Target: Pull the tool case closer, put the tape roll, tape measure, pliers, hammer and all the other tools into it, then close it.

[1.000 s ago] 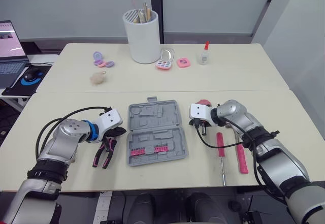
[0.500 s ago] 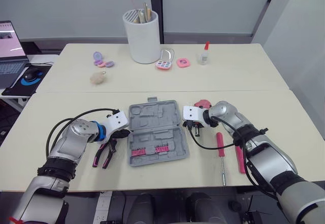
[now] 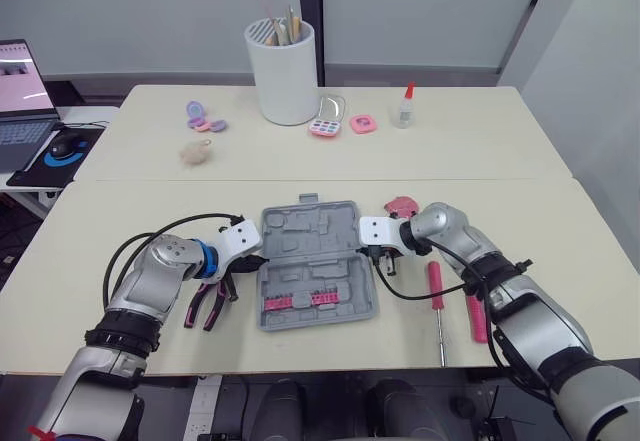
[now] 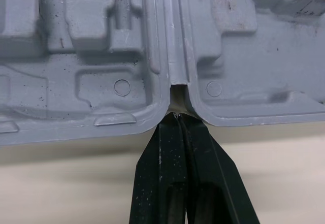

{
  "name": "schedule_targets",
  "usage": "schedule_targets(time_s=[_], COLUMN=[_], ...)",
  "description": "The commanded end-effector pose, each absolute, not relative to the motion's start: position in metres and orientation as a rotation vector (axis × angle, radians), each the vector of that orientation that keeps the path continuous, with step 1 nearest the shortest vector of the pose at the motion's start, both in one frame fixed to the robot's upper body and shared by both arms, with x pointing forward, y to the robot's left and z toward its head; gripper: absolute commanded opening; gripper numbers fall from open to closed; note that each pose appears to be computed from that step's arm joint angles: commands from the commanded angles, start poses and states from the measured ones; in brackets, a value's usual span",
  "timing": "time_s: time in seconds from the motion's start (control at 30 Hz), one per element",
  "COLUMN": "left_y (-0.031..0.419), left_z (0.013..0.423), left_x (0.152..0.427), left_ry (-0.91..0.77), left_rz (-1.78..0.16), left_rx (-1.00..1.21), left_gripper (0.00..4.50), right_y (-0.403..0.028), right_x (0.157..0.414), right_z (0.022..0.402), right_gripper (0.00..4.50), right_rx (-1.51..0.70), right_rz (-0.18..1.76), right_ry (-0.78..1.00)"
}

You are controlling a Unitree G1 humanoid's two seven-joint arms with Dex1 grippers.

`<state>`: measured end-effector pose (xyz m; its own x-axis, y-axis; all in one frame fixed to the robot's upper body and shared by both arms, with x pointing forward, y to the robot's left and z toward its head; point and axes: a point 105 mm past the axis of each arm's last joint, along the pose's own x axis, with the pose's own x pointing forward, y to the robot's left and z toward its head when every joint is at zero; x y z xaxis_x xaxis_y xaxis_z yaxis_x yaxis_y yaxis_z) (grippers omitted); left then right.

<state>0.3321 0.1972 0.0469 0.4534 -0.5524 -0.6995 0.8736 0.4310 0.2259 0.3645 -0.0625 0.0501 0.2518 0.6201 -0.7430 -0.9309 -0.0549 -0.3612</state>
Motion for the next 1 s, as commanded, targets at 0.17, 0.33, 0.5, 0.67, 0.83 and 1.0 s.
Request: schedule_targets(time_s=[0.17, 0.33, 0.5, 0.67, 0.83, 1.0], left_y=[0.15, 0.141, 0.142, 0.143, 0.146, 0.15], left_z=[0.054, 0.051, 0.043, 0.038, 0.033, 0.028], left_x=[0.32, 0.31, 0.296, 0.281, 0.265, 0.252], left_ry=[0.505, 0.514, 0.552, 0.589, 0.626, 0.668], left_rz=[-1.148, -1.21, -1.244, -1.272, -1.292, -1.304], left_rx=[0.656, 0.681, 0.697, 0.675, 0.662, 0.642], left_gripper=[0.0, 0.0, 0.0, 0.0, 0.0, 0.0], right_y=[-0.049, -0.057, -0.06, -0.059, -0.059, -0.059], right_x=[0.338, 0.318, 0.302, 0.285, 0.275, 0.259], right_z=[0.06, 0.057, 0.052, 0.045, 0.044, 0.038], right_gripper=[0.01, 0.01, 0.01, 0.01, 0.01, 0.01], right_rx=[-0.911, -0.876, -0.852, -0.817, -0.799, -0.778], right_rz=[1.382, 1.383, 1.381, 1.394, 1.406, 1.444], right_ry=[0.343, 0.369, 0.403, 0.438, 0.456, 0.484])
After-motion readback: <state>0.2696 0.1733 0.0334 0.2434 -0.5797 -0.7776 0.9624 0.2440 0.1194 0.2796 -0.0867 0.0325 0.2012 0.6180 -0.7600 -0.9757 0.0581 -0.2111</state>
